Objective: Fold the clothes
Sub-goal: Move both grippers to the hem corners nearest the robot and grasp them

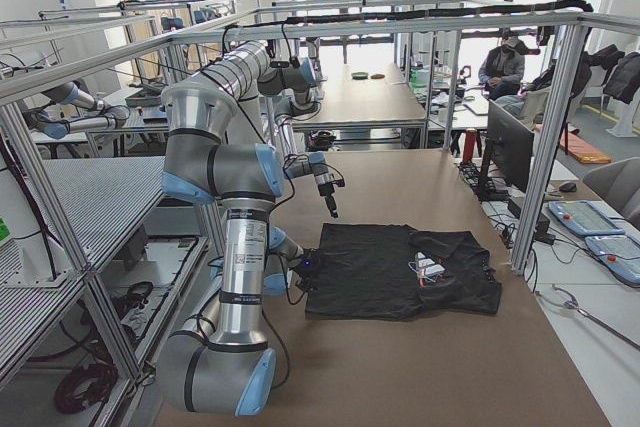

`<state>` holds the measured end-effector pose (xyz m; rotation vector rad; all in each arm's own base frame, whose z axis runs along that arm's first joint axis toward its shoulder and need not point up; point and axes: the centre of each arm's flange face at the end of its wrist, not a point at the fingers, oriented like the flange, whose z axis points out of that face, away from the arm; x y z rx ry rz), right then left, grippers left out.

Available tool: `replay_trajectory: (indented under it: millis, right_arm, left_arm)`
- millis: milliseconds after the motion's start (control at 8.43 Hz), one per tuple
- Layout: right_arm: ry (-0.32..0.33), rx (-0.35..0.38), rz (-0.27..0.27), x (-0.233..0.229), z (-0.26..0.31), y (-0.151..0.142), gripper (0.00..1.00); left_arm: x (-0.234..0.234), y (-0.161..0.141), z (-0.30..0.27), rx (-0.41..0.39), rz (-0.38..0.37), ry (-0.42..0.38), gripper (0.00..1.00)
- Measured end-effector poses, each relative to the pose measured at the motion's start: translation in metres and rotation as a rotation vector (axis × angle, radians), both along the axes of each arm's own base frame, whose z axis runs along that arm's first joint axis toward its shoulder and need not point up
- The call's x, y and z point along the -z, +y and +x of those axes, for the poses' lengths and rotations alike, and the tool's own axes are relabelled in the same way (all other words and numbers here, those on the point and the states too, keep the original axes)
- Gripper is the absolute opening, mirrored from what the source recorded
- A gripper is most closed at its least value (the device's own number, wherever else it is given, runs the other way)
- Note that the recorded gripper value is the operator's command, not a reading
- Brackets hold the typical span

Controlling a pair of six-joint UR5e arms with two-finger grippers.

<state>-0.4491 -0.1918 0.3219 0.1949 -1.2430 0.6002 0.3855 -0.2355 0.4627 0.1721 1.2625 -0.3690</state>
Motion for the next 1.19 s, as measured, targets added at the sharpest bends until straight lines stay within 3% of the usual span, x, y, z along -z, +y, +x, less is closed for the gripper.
replay_trajectory:
  millis: [237,474,1186]
  right_arm:
    - [0.013,0.013,0.016,-0.016,0.01,0.001,0.93]
    - [0.03,0.023,0.027,-0.023,0.013,0.001,0.93]
    - [0.058,0.043,0.063,-0.026,0.015,-0.001,0.94]
  left_arm:
    - [-0.006,0.022,0.009,-0.027,-0.006,-0.01,0.97]
    - [-0.008,0.031,0.014,-0.04,-0.017,-0.016,0.48]
    - [-0.001,0.027,0.019,-0.031,-0.013,-0.026,0.47]
